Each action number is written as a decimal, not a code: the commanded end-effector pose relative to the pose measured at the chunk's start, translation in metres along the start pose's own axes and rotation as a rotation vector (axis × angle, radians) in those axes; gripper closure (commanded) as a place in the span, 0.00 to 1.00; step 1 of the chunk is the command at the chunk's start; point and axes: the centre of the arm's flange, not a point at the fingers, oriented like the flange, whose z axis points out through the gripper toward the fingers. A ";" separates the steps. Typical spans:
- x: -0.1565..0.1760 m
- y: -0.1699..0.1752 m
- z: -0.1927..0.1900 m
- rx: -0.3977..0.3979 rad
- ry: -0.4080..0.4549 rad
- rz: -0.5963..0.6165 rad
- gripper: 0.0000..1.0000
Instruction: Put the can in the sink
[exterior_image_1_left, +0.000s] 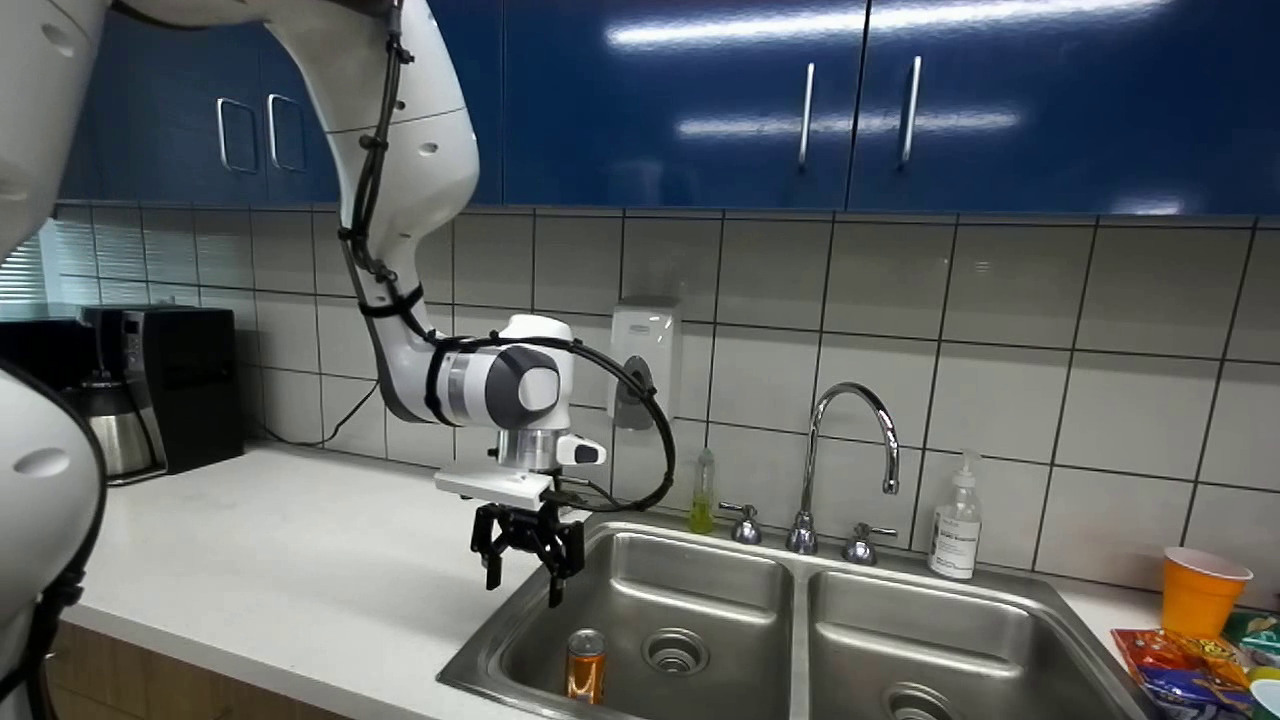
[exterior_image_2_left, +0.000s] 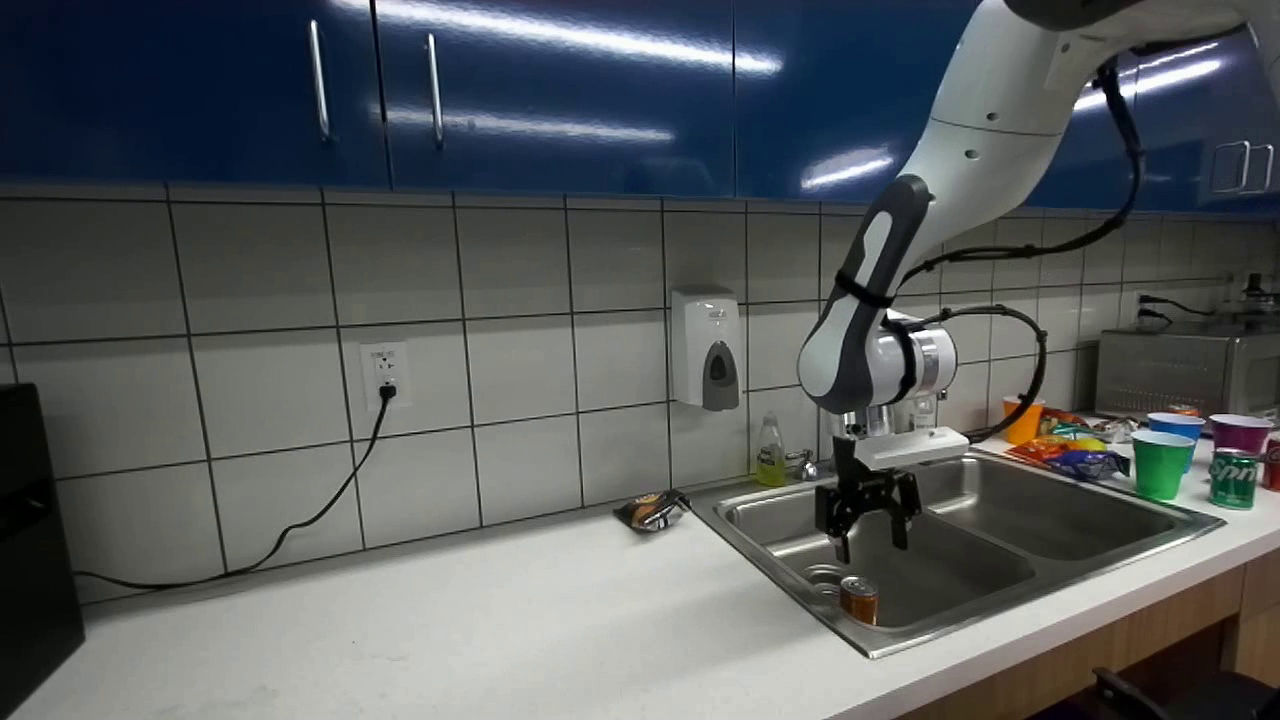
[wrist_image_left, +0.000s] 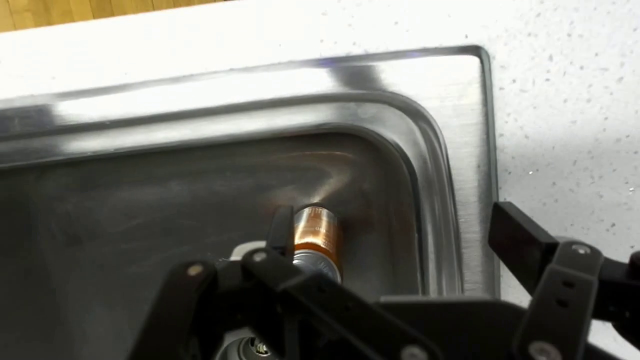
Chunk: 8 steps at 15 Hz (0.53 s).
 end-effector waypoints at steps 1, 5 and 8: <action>-0.039 -0.012 -0.036 -0.018 0.010 0.001 0.00; -0.068 -0.022 -0.054 -0.013 0.019 -0.009 0.00; -0.087 -0.025 -0.064 -0.006 0.019 -0.012 0.00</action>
